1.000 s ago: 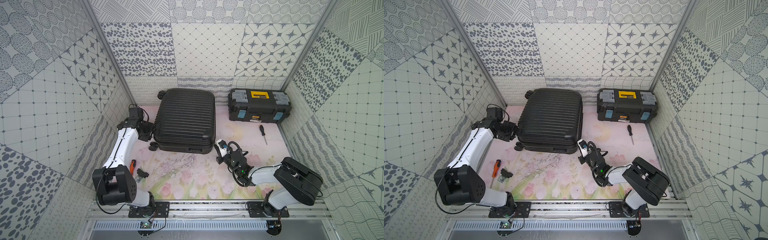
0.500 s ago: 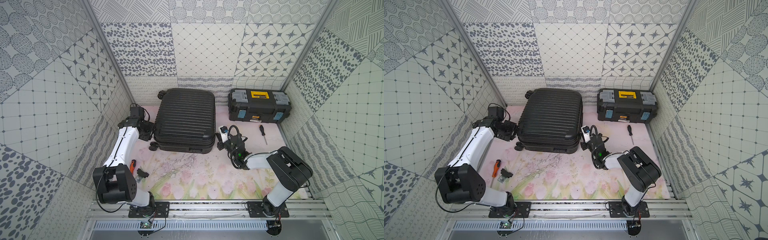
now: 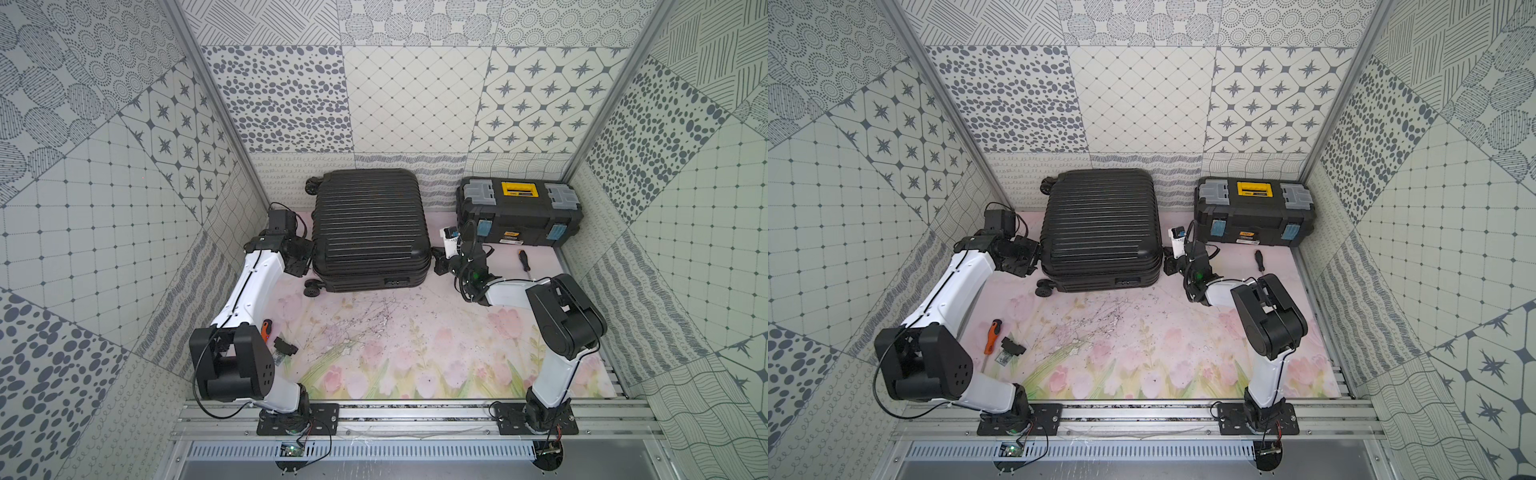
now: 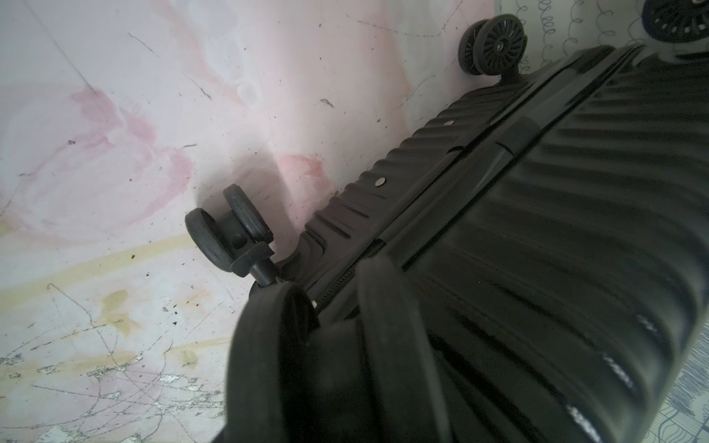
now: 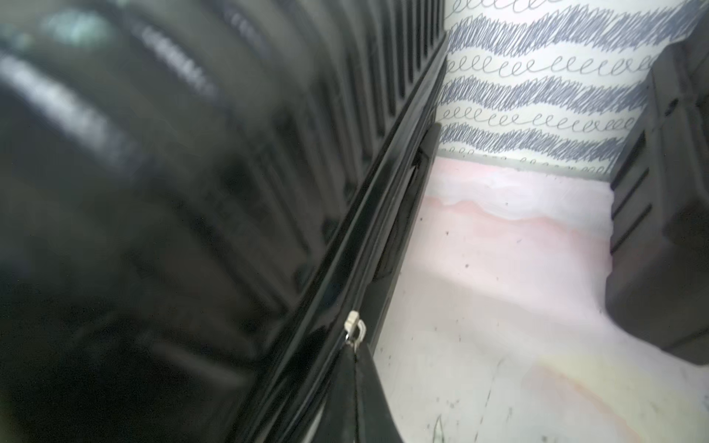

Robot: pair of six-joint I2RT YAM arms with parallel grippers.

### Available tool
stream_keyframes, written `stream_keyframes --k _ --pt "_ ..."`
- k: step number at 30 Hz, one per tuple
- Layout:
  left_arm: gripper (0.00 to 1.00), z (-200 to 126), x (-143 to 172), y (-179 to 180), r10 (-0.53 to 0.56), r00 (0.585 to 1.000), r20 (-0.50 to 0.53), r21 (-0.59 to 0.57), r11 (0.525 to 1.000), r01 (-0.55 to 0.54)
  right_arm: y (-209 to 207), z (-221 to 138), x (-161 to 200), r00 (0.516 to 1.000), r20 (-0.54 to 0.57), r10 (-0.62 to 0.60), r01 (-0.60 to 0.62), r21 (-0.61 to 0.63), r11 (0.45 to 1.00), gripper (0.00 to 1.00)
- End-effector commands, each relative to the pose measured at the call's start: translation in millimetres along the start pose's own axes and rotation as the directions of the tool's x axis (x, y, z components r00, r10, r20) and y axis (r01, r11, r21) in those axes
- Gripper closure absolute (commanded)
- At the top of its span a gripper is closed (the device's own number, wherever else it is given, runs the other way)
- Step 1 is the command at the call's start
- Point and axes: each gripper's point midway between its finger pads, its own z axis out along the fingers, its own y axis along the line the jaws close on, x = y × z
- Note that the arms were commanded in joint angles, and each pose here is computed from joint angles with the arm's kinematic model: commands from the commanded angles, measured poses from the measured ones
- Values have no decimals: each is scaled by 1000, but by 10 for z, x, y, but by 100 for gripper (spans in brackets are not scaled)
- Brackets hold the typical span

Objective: Open the suitcase zippers
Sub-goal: Adjust the suitcase at the center of the board.

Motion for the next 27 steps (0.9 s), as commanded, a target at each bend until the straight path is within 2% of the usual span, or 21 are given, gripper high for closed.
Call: stream_keyframes --k 1,3,5,7,10,15,17,19,23,27 --pt "89 28 132 86 427 902 -65 -62 900 -431 403 -231 235 999 -23 -29 27 -100 995 100" --pt "65 14 123 -52 469 881 -55 -46 881 -472 622 -361 356 997 -32 -74 69 -129 989 100" --pt "50 -32 80 -168 529 848 -32 -81 844 -530 798 -463 449 993 -40 -107 100 -153 983 100" --pt "39 -106 4 -272 586 810 -1 -153 801 -579 961 -565 505 989 -40 -140 131 -173 976 100" --pt "33 -332 -156 -410 652 755 69 -291 737 -610 1256 -717 578 984 -40 -172 160 -210 965 100" --pt "27 -853 -157 -712 795 570 208 -448 595 -667 1780 -940 835 981 -48 -189 170 -259 951 100" --pt "27 -994 -60 -756 818 529 225 -461 568 -682 1883 -990 929 984 -52 -168 150 -250 957 100" --pt "30 -1017 235 -829 853 480 204 -389 520 -760 1941 -1040 1001 989 -45 -138 124 -238 963 100" --pt "35 -1026 1211 -889 906 400 138 -58 410 -910 1897 -1061 1028 997 -19 -79 75 -169 983 100" --pt "37 -1106 1940 -677 908 416 47 141 406 -903 1814 -1037 1018 997 -1 -76 75 -113 991 100"
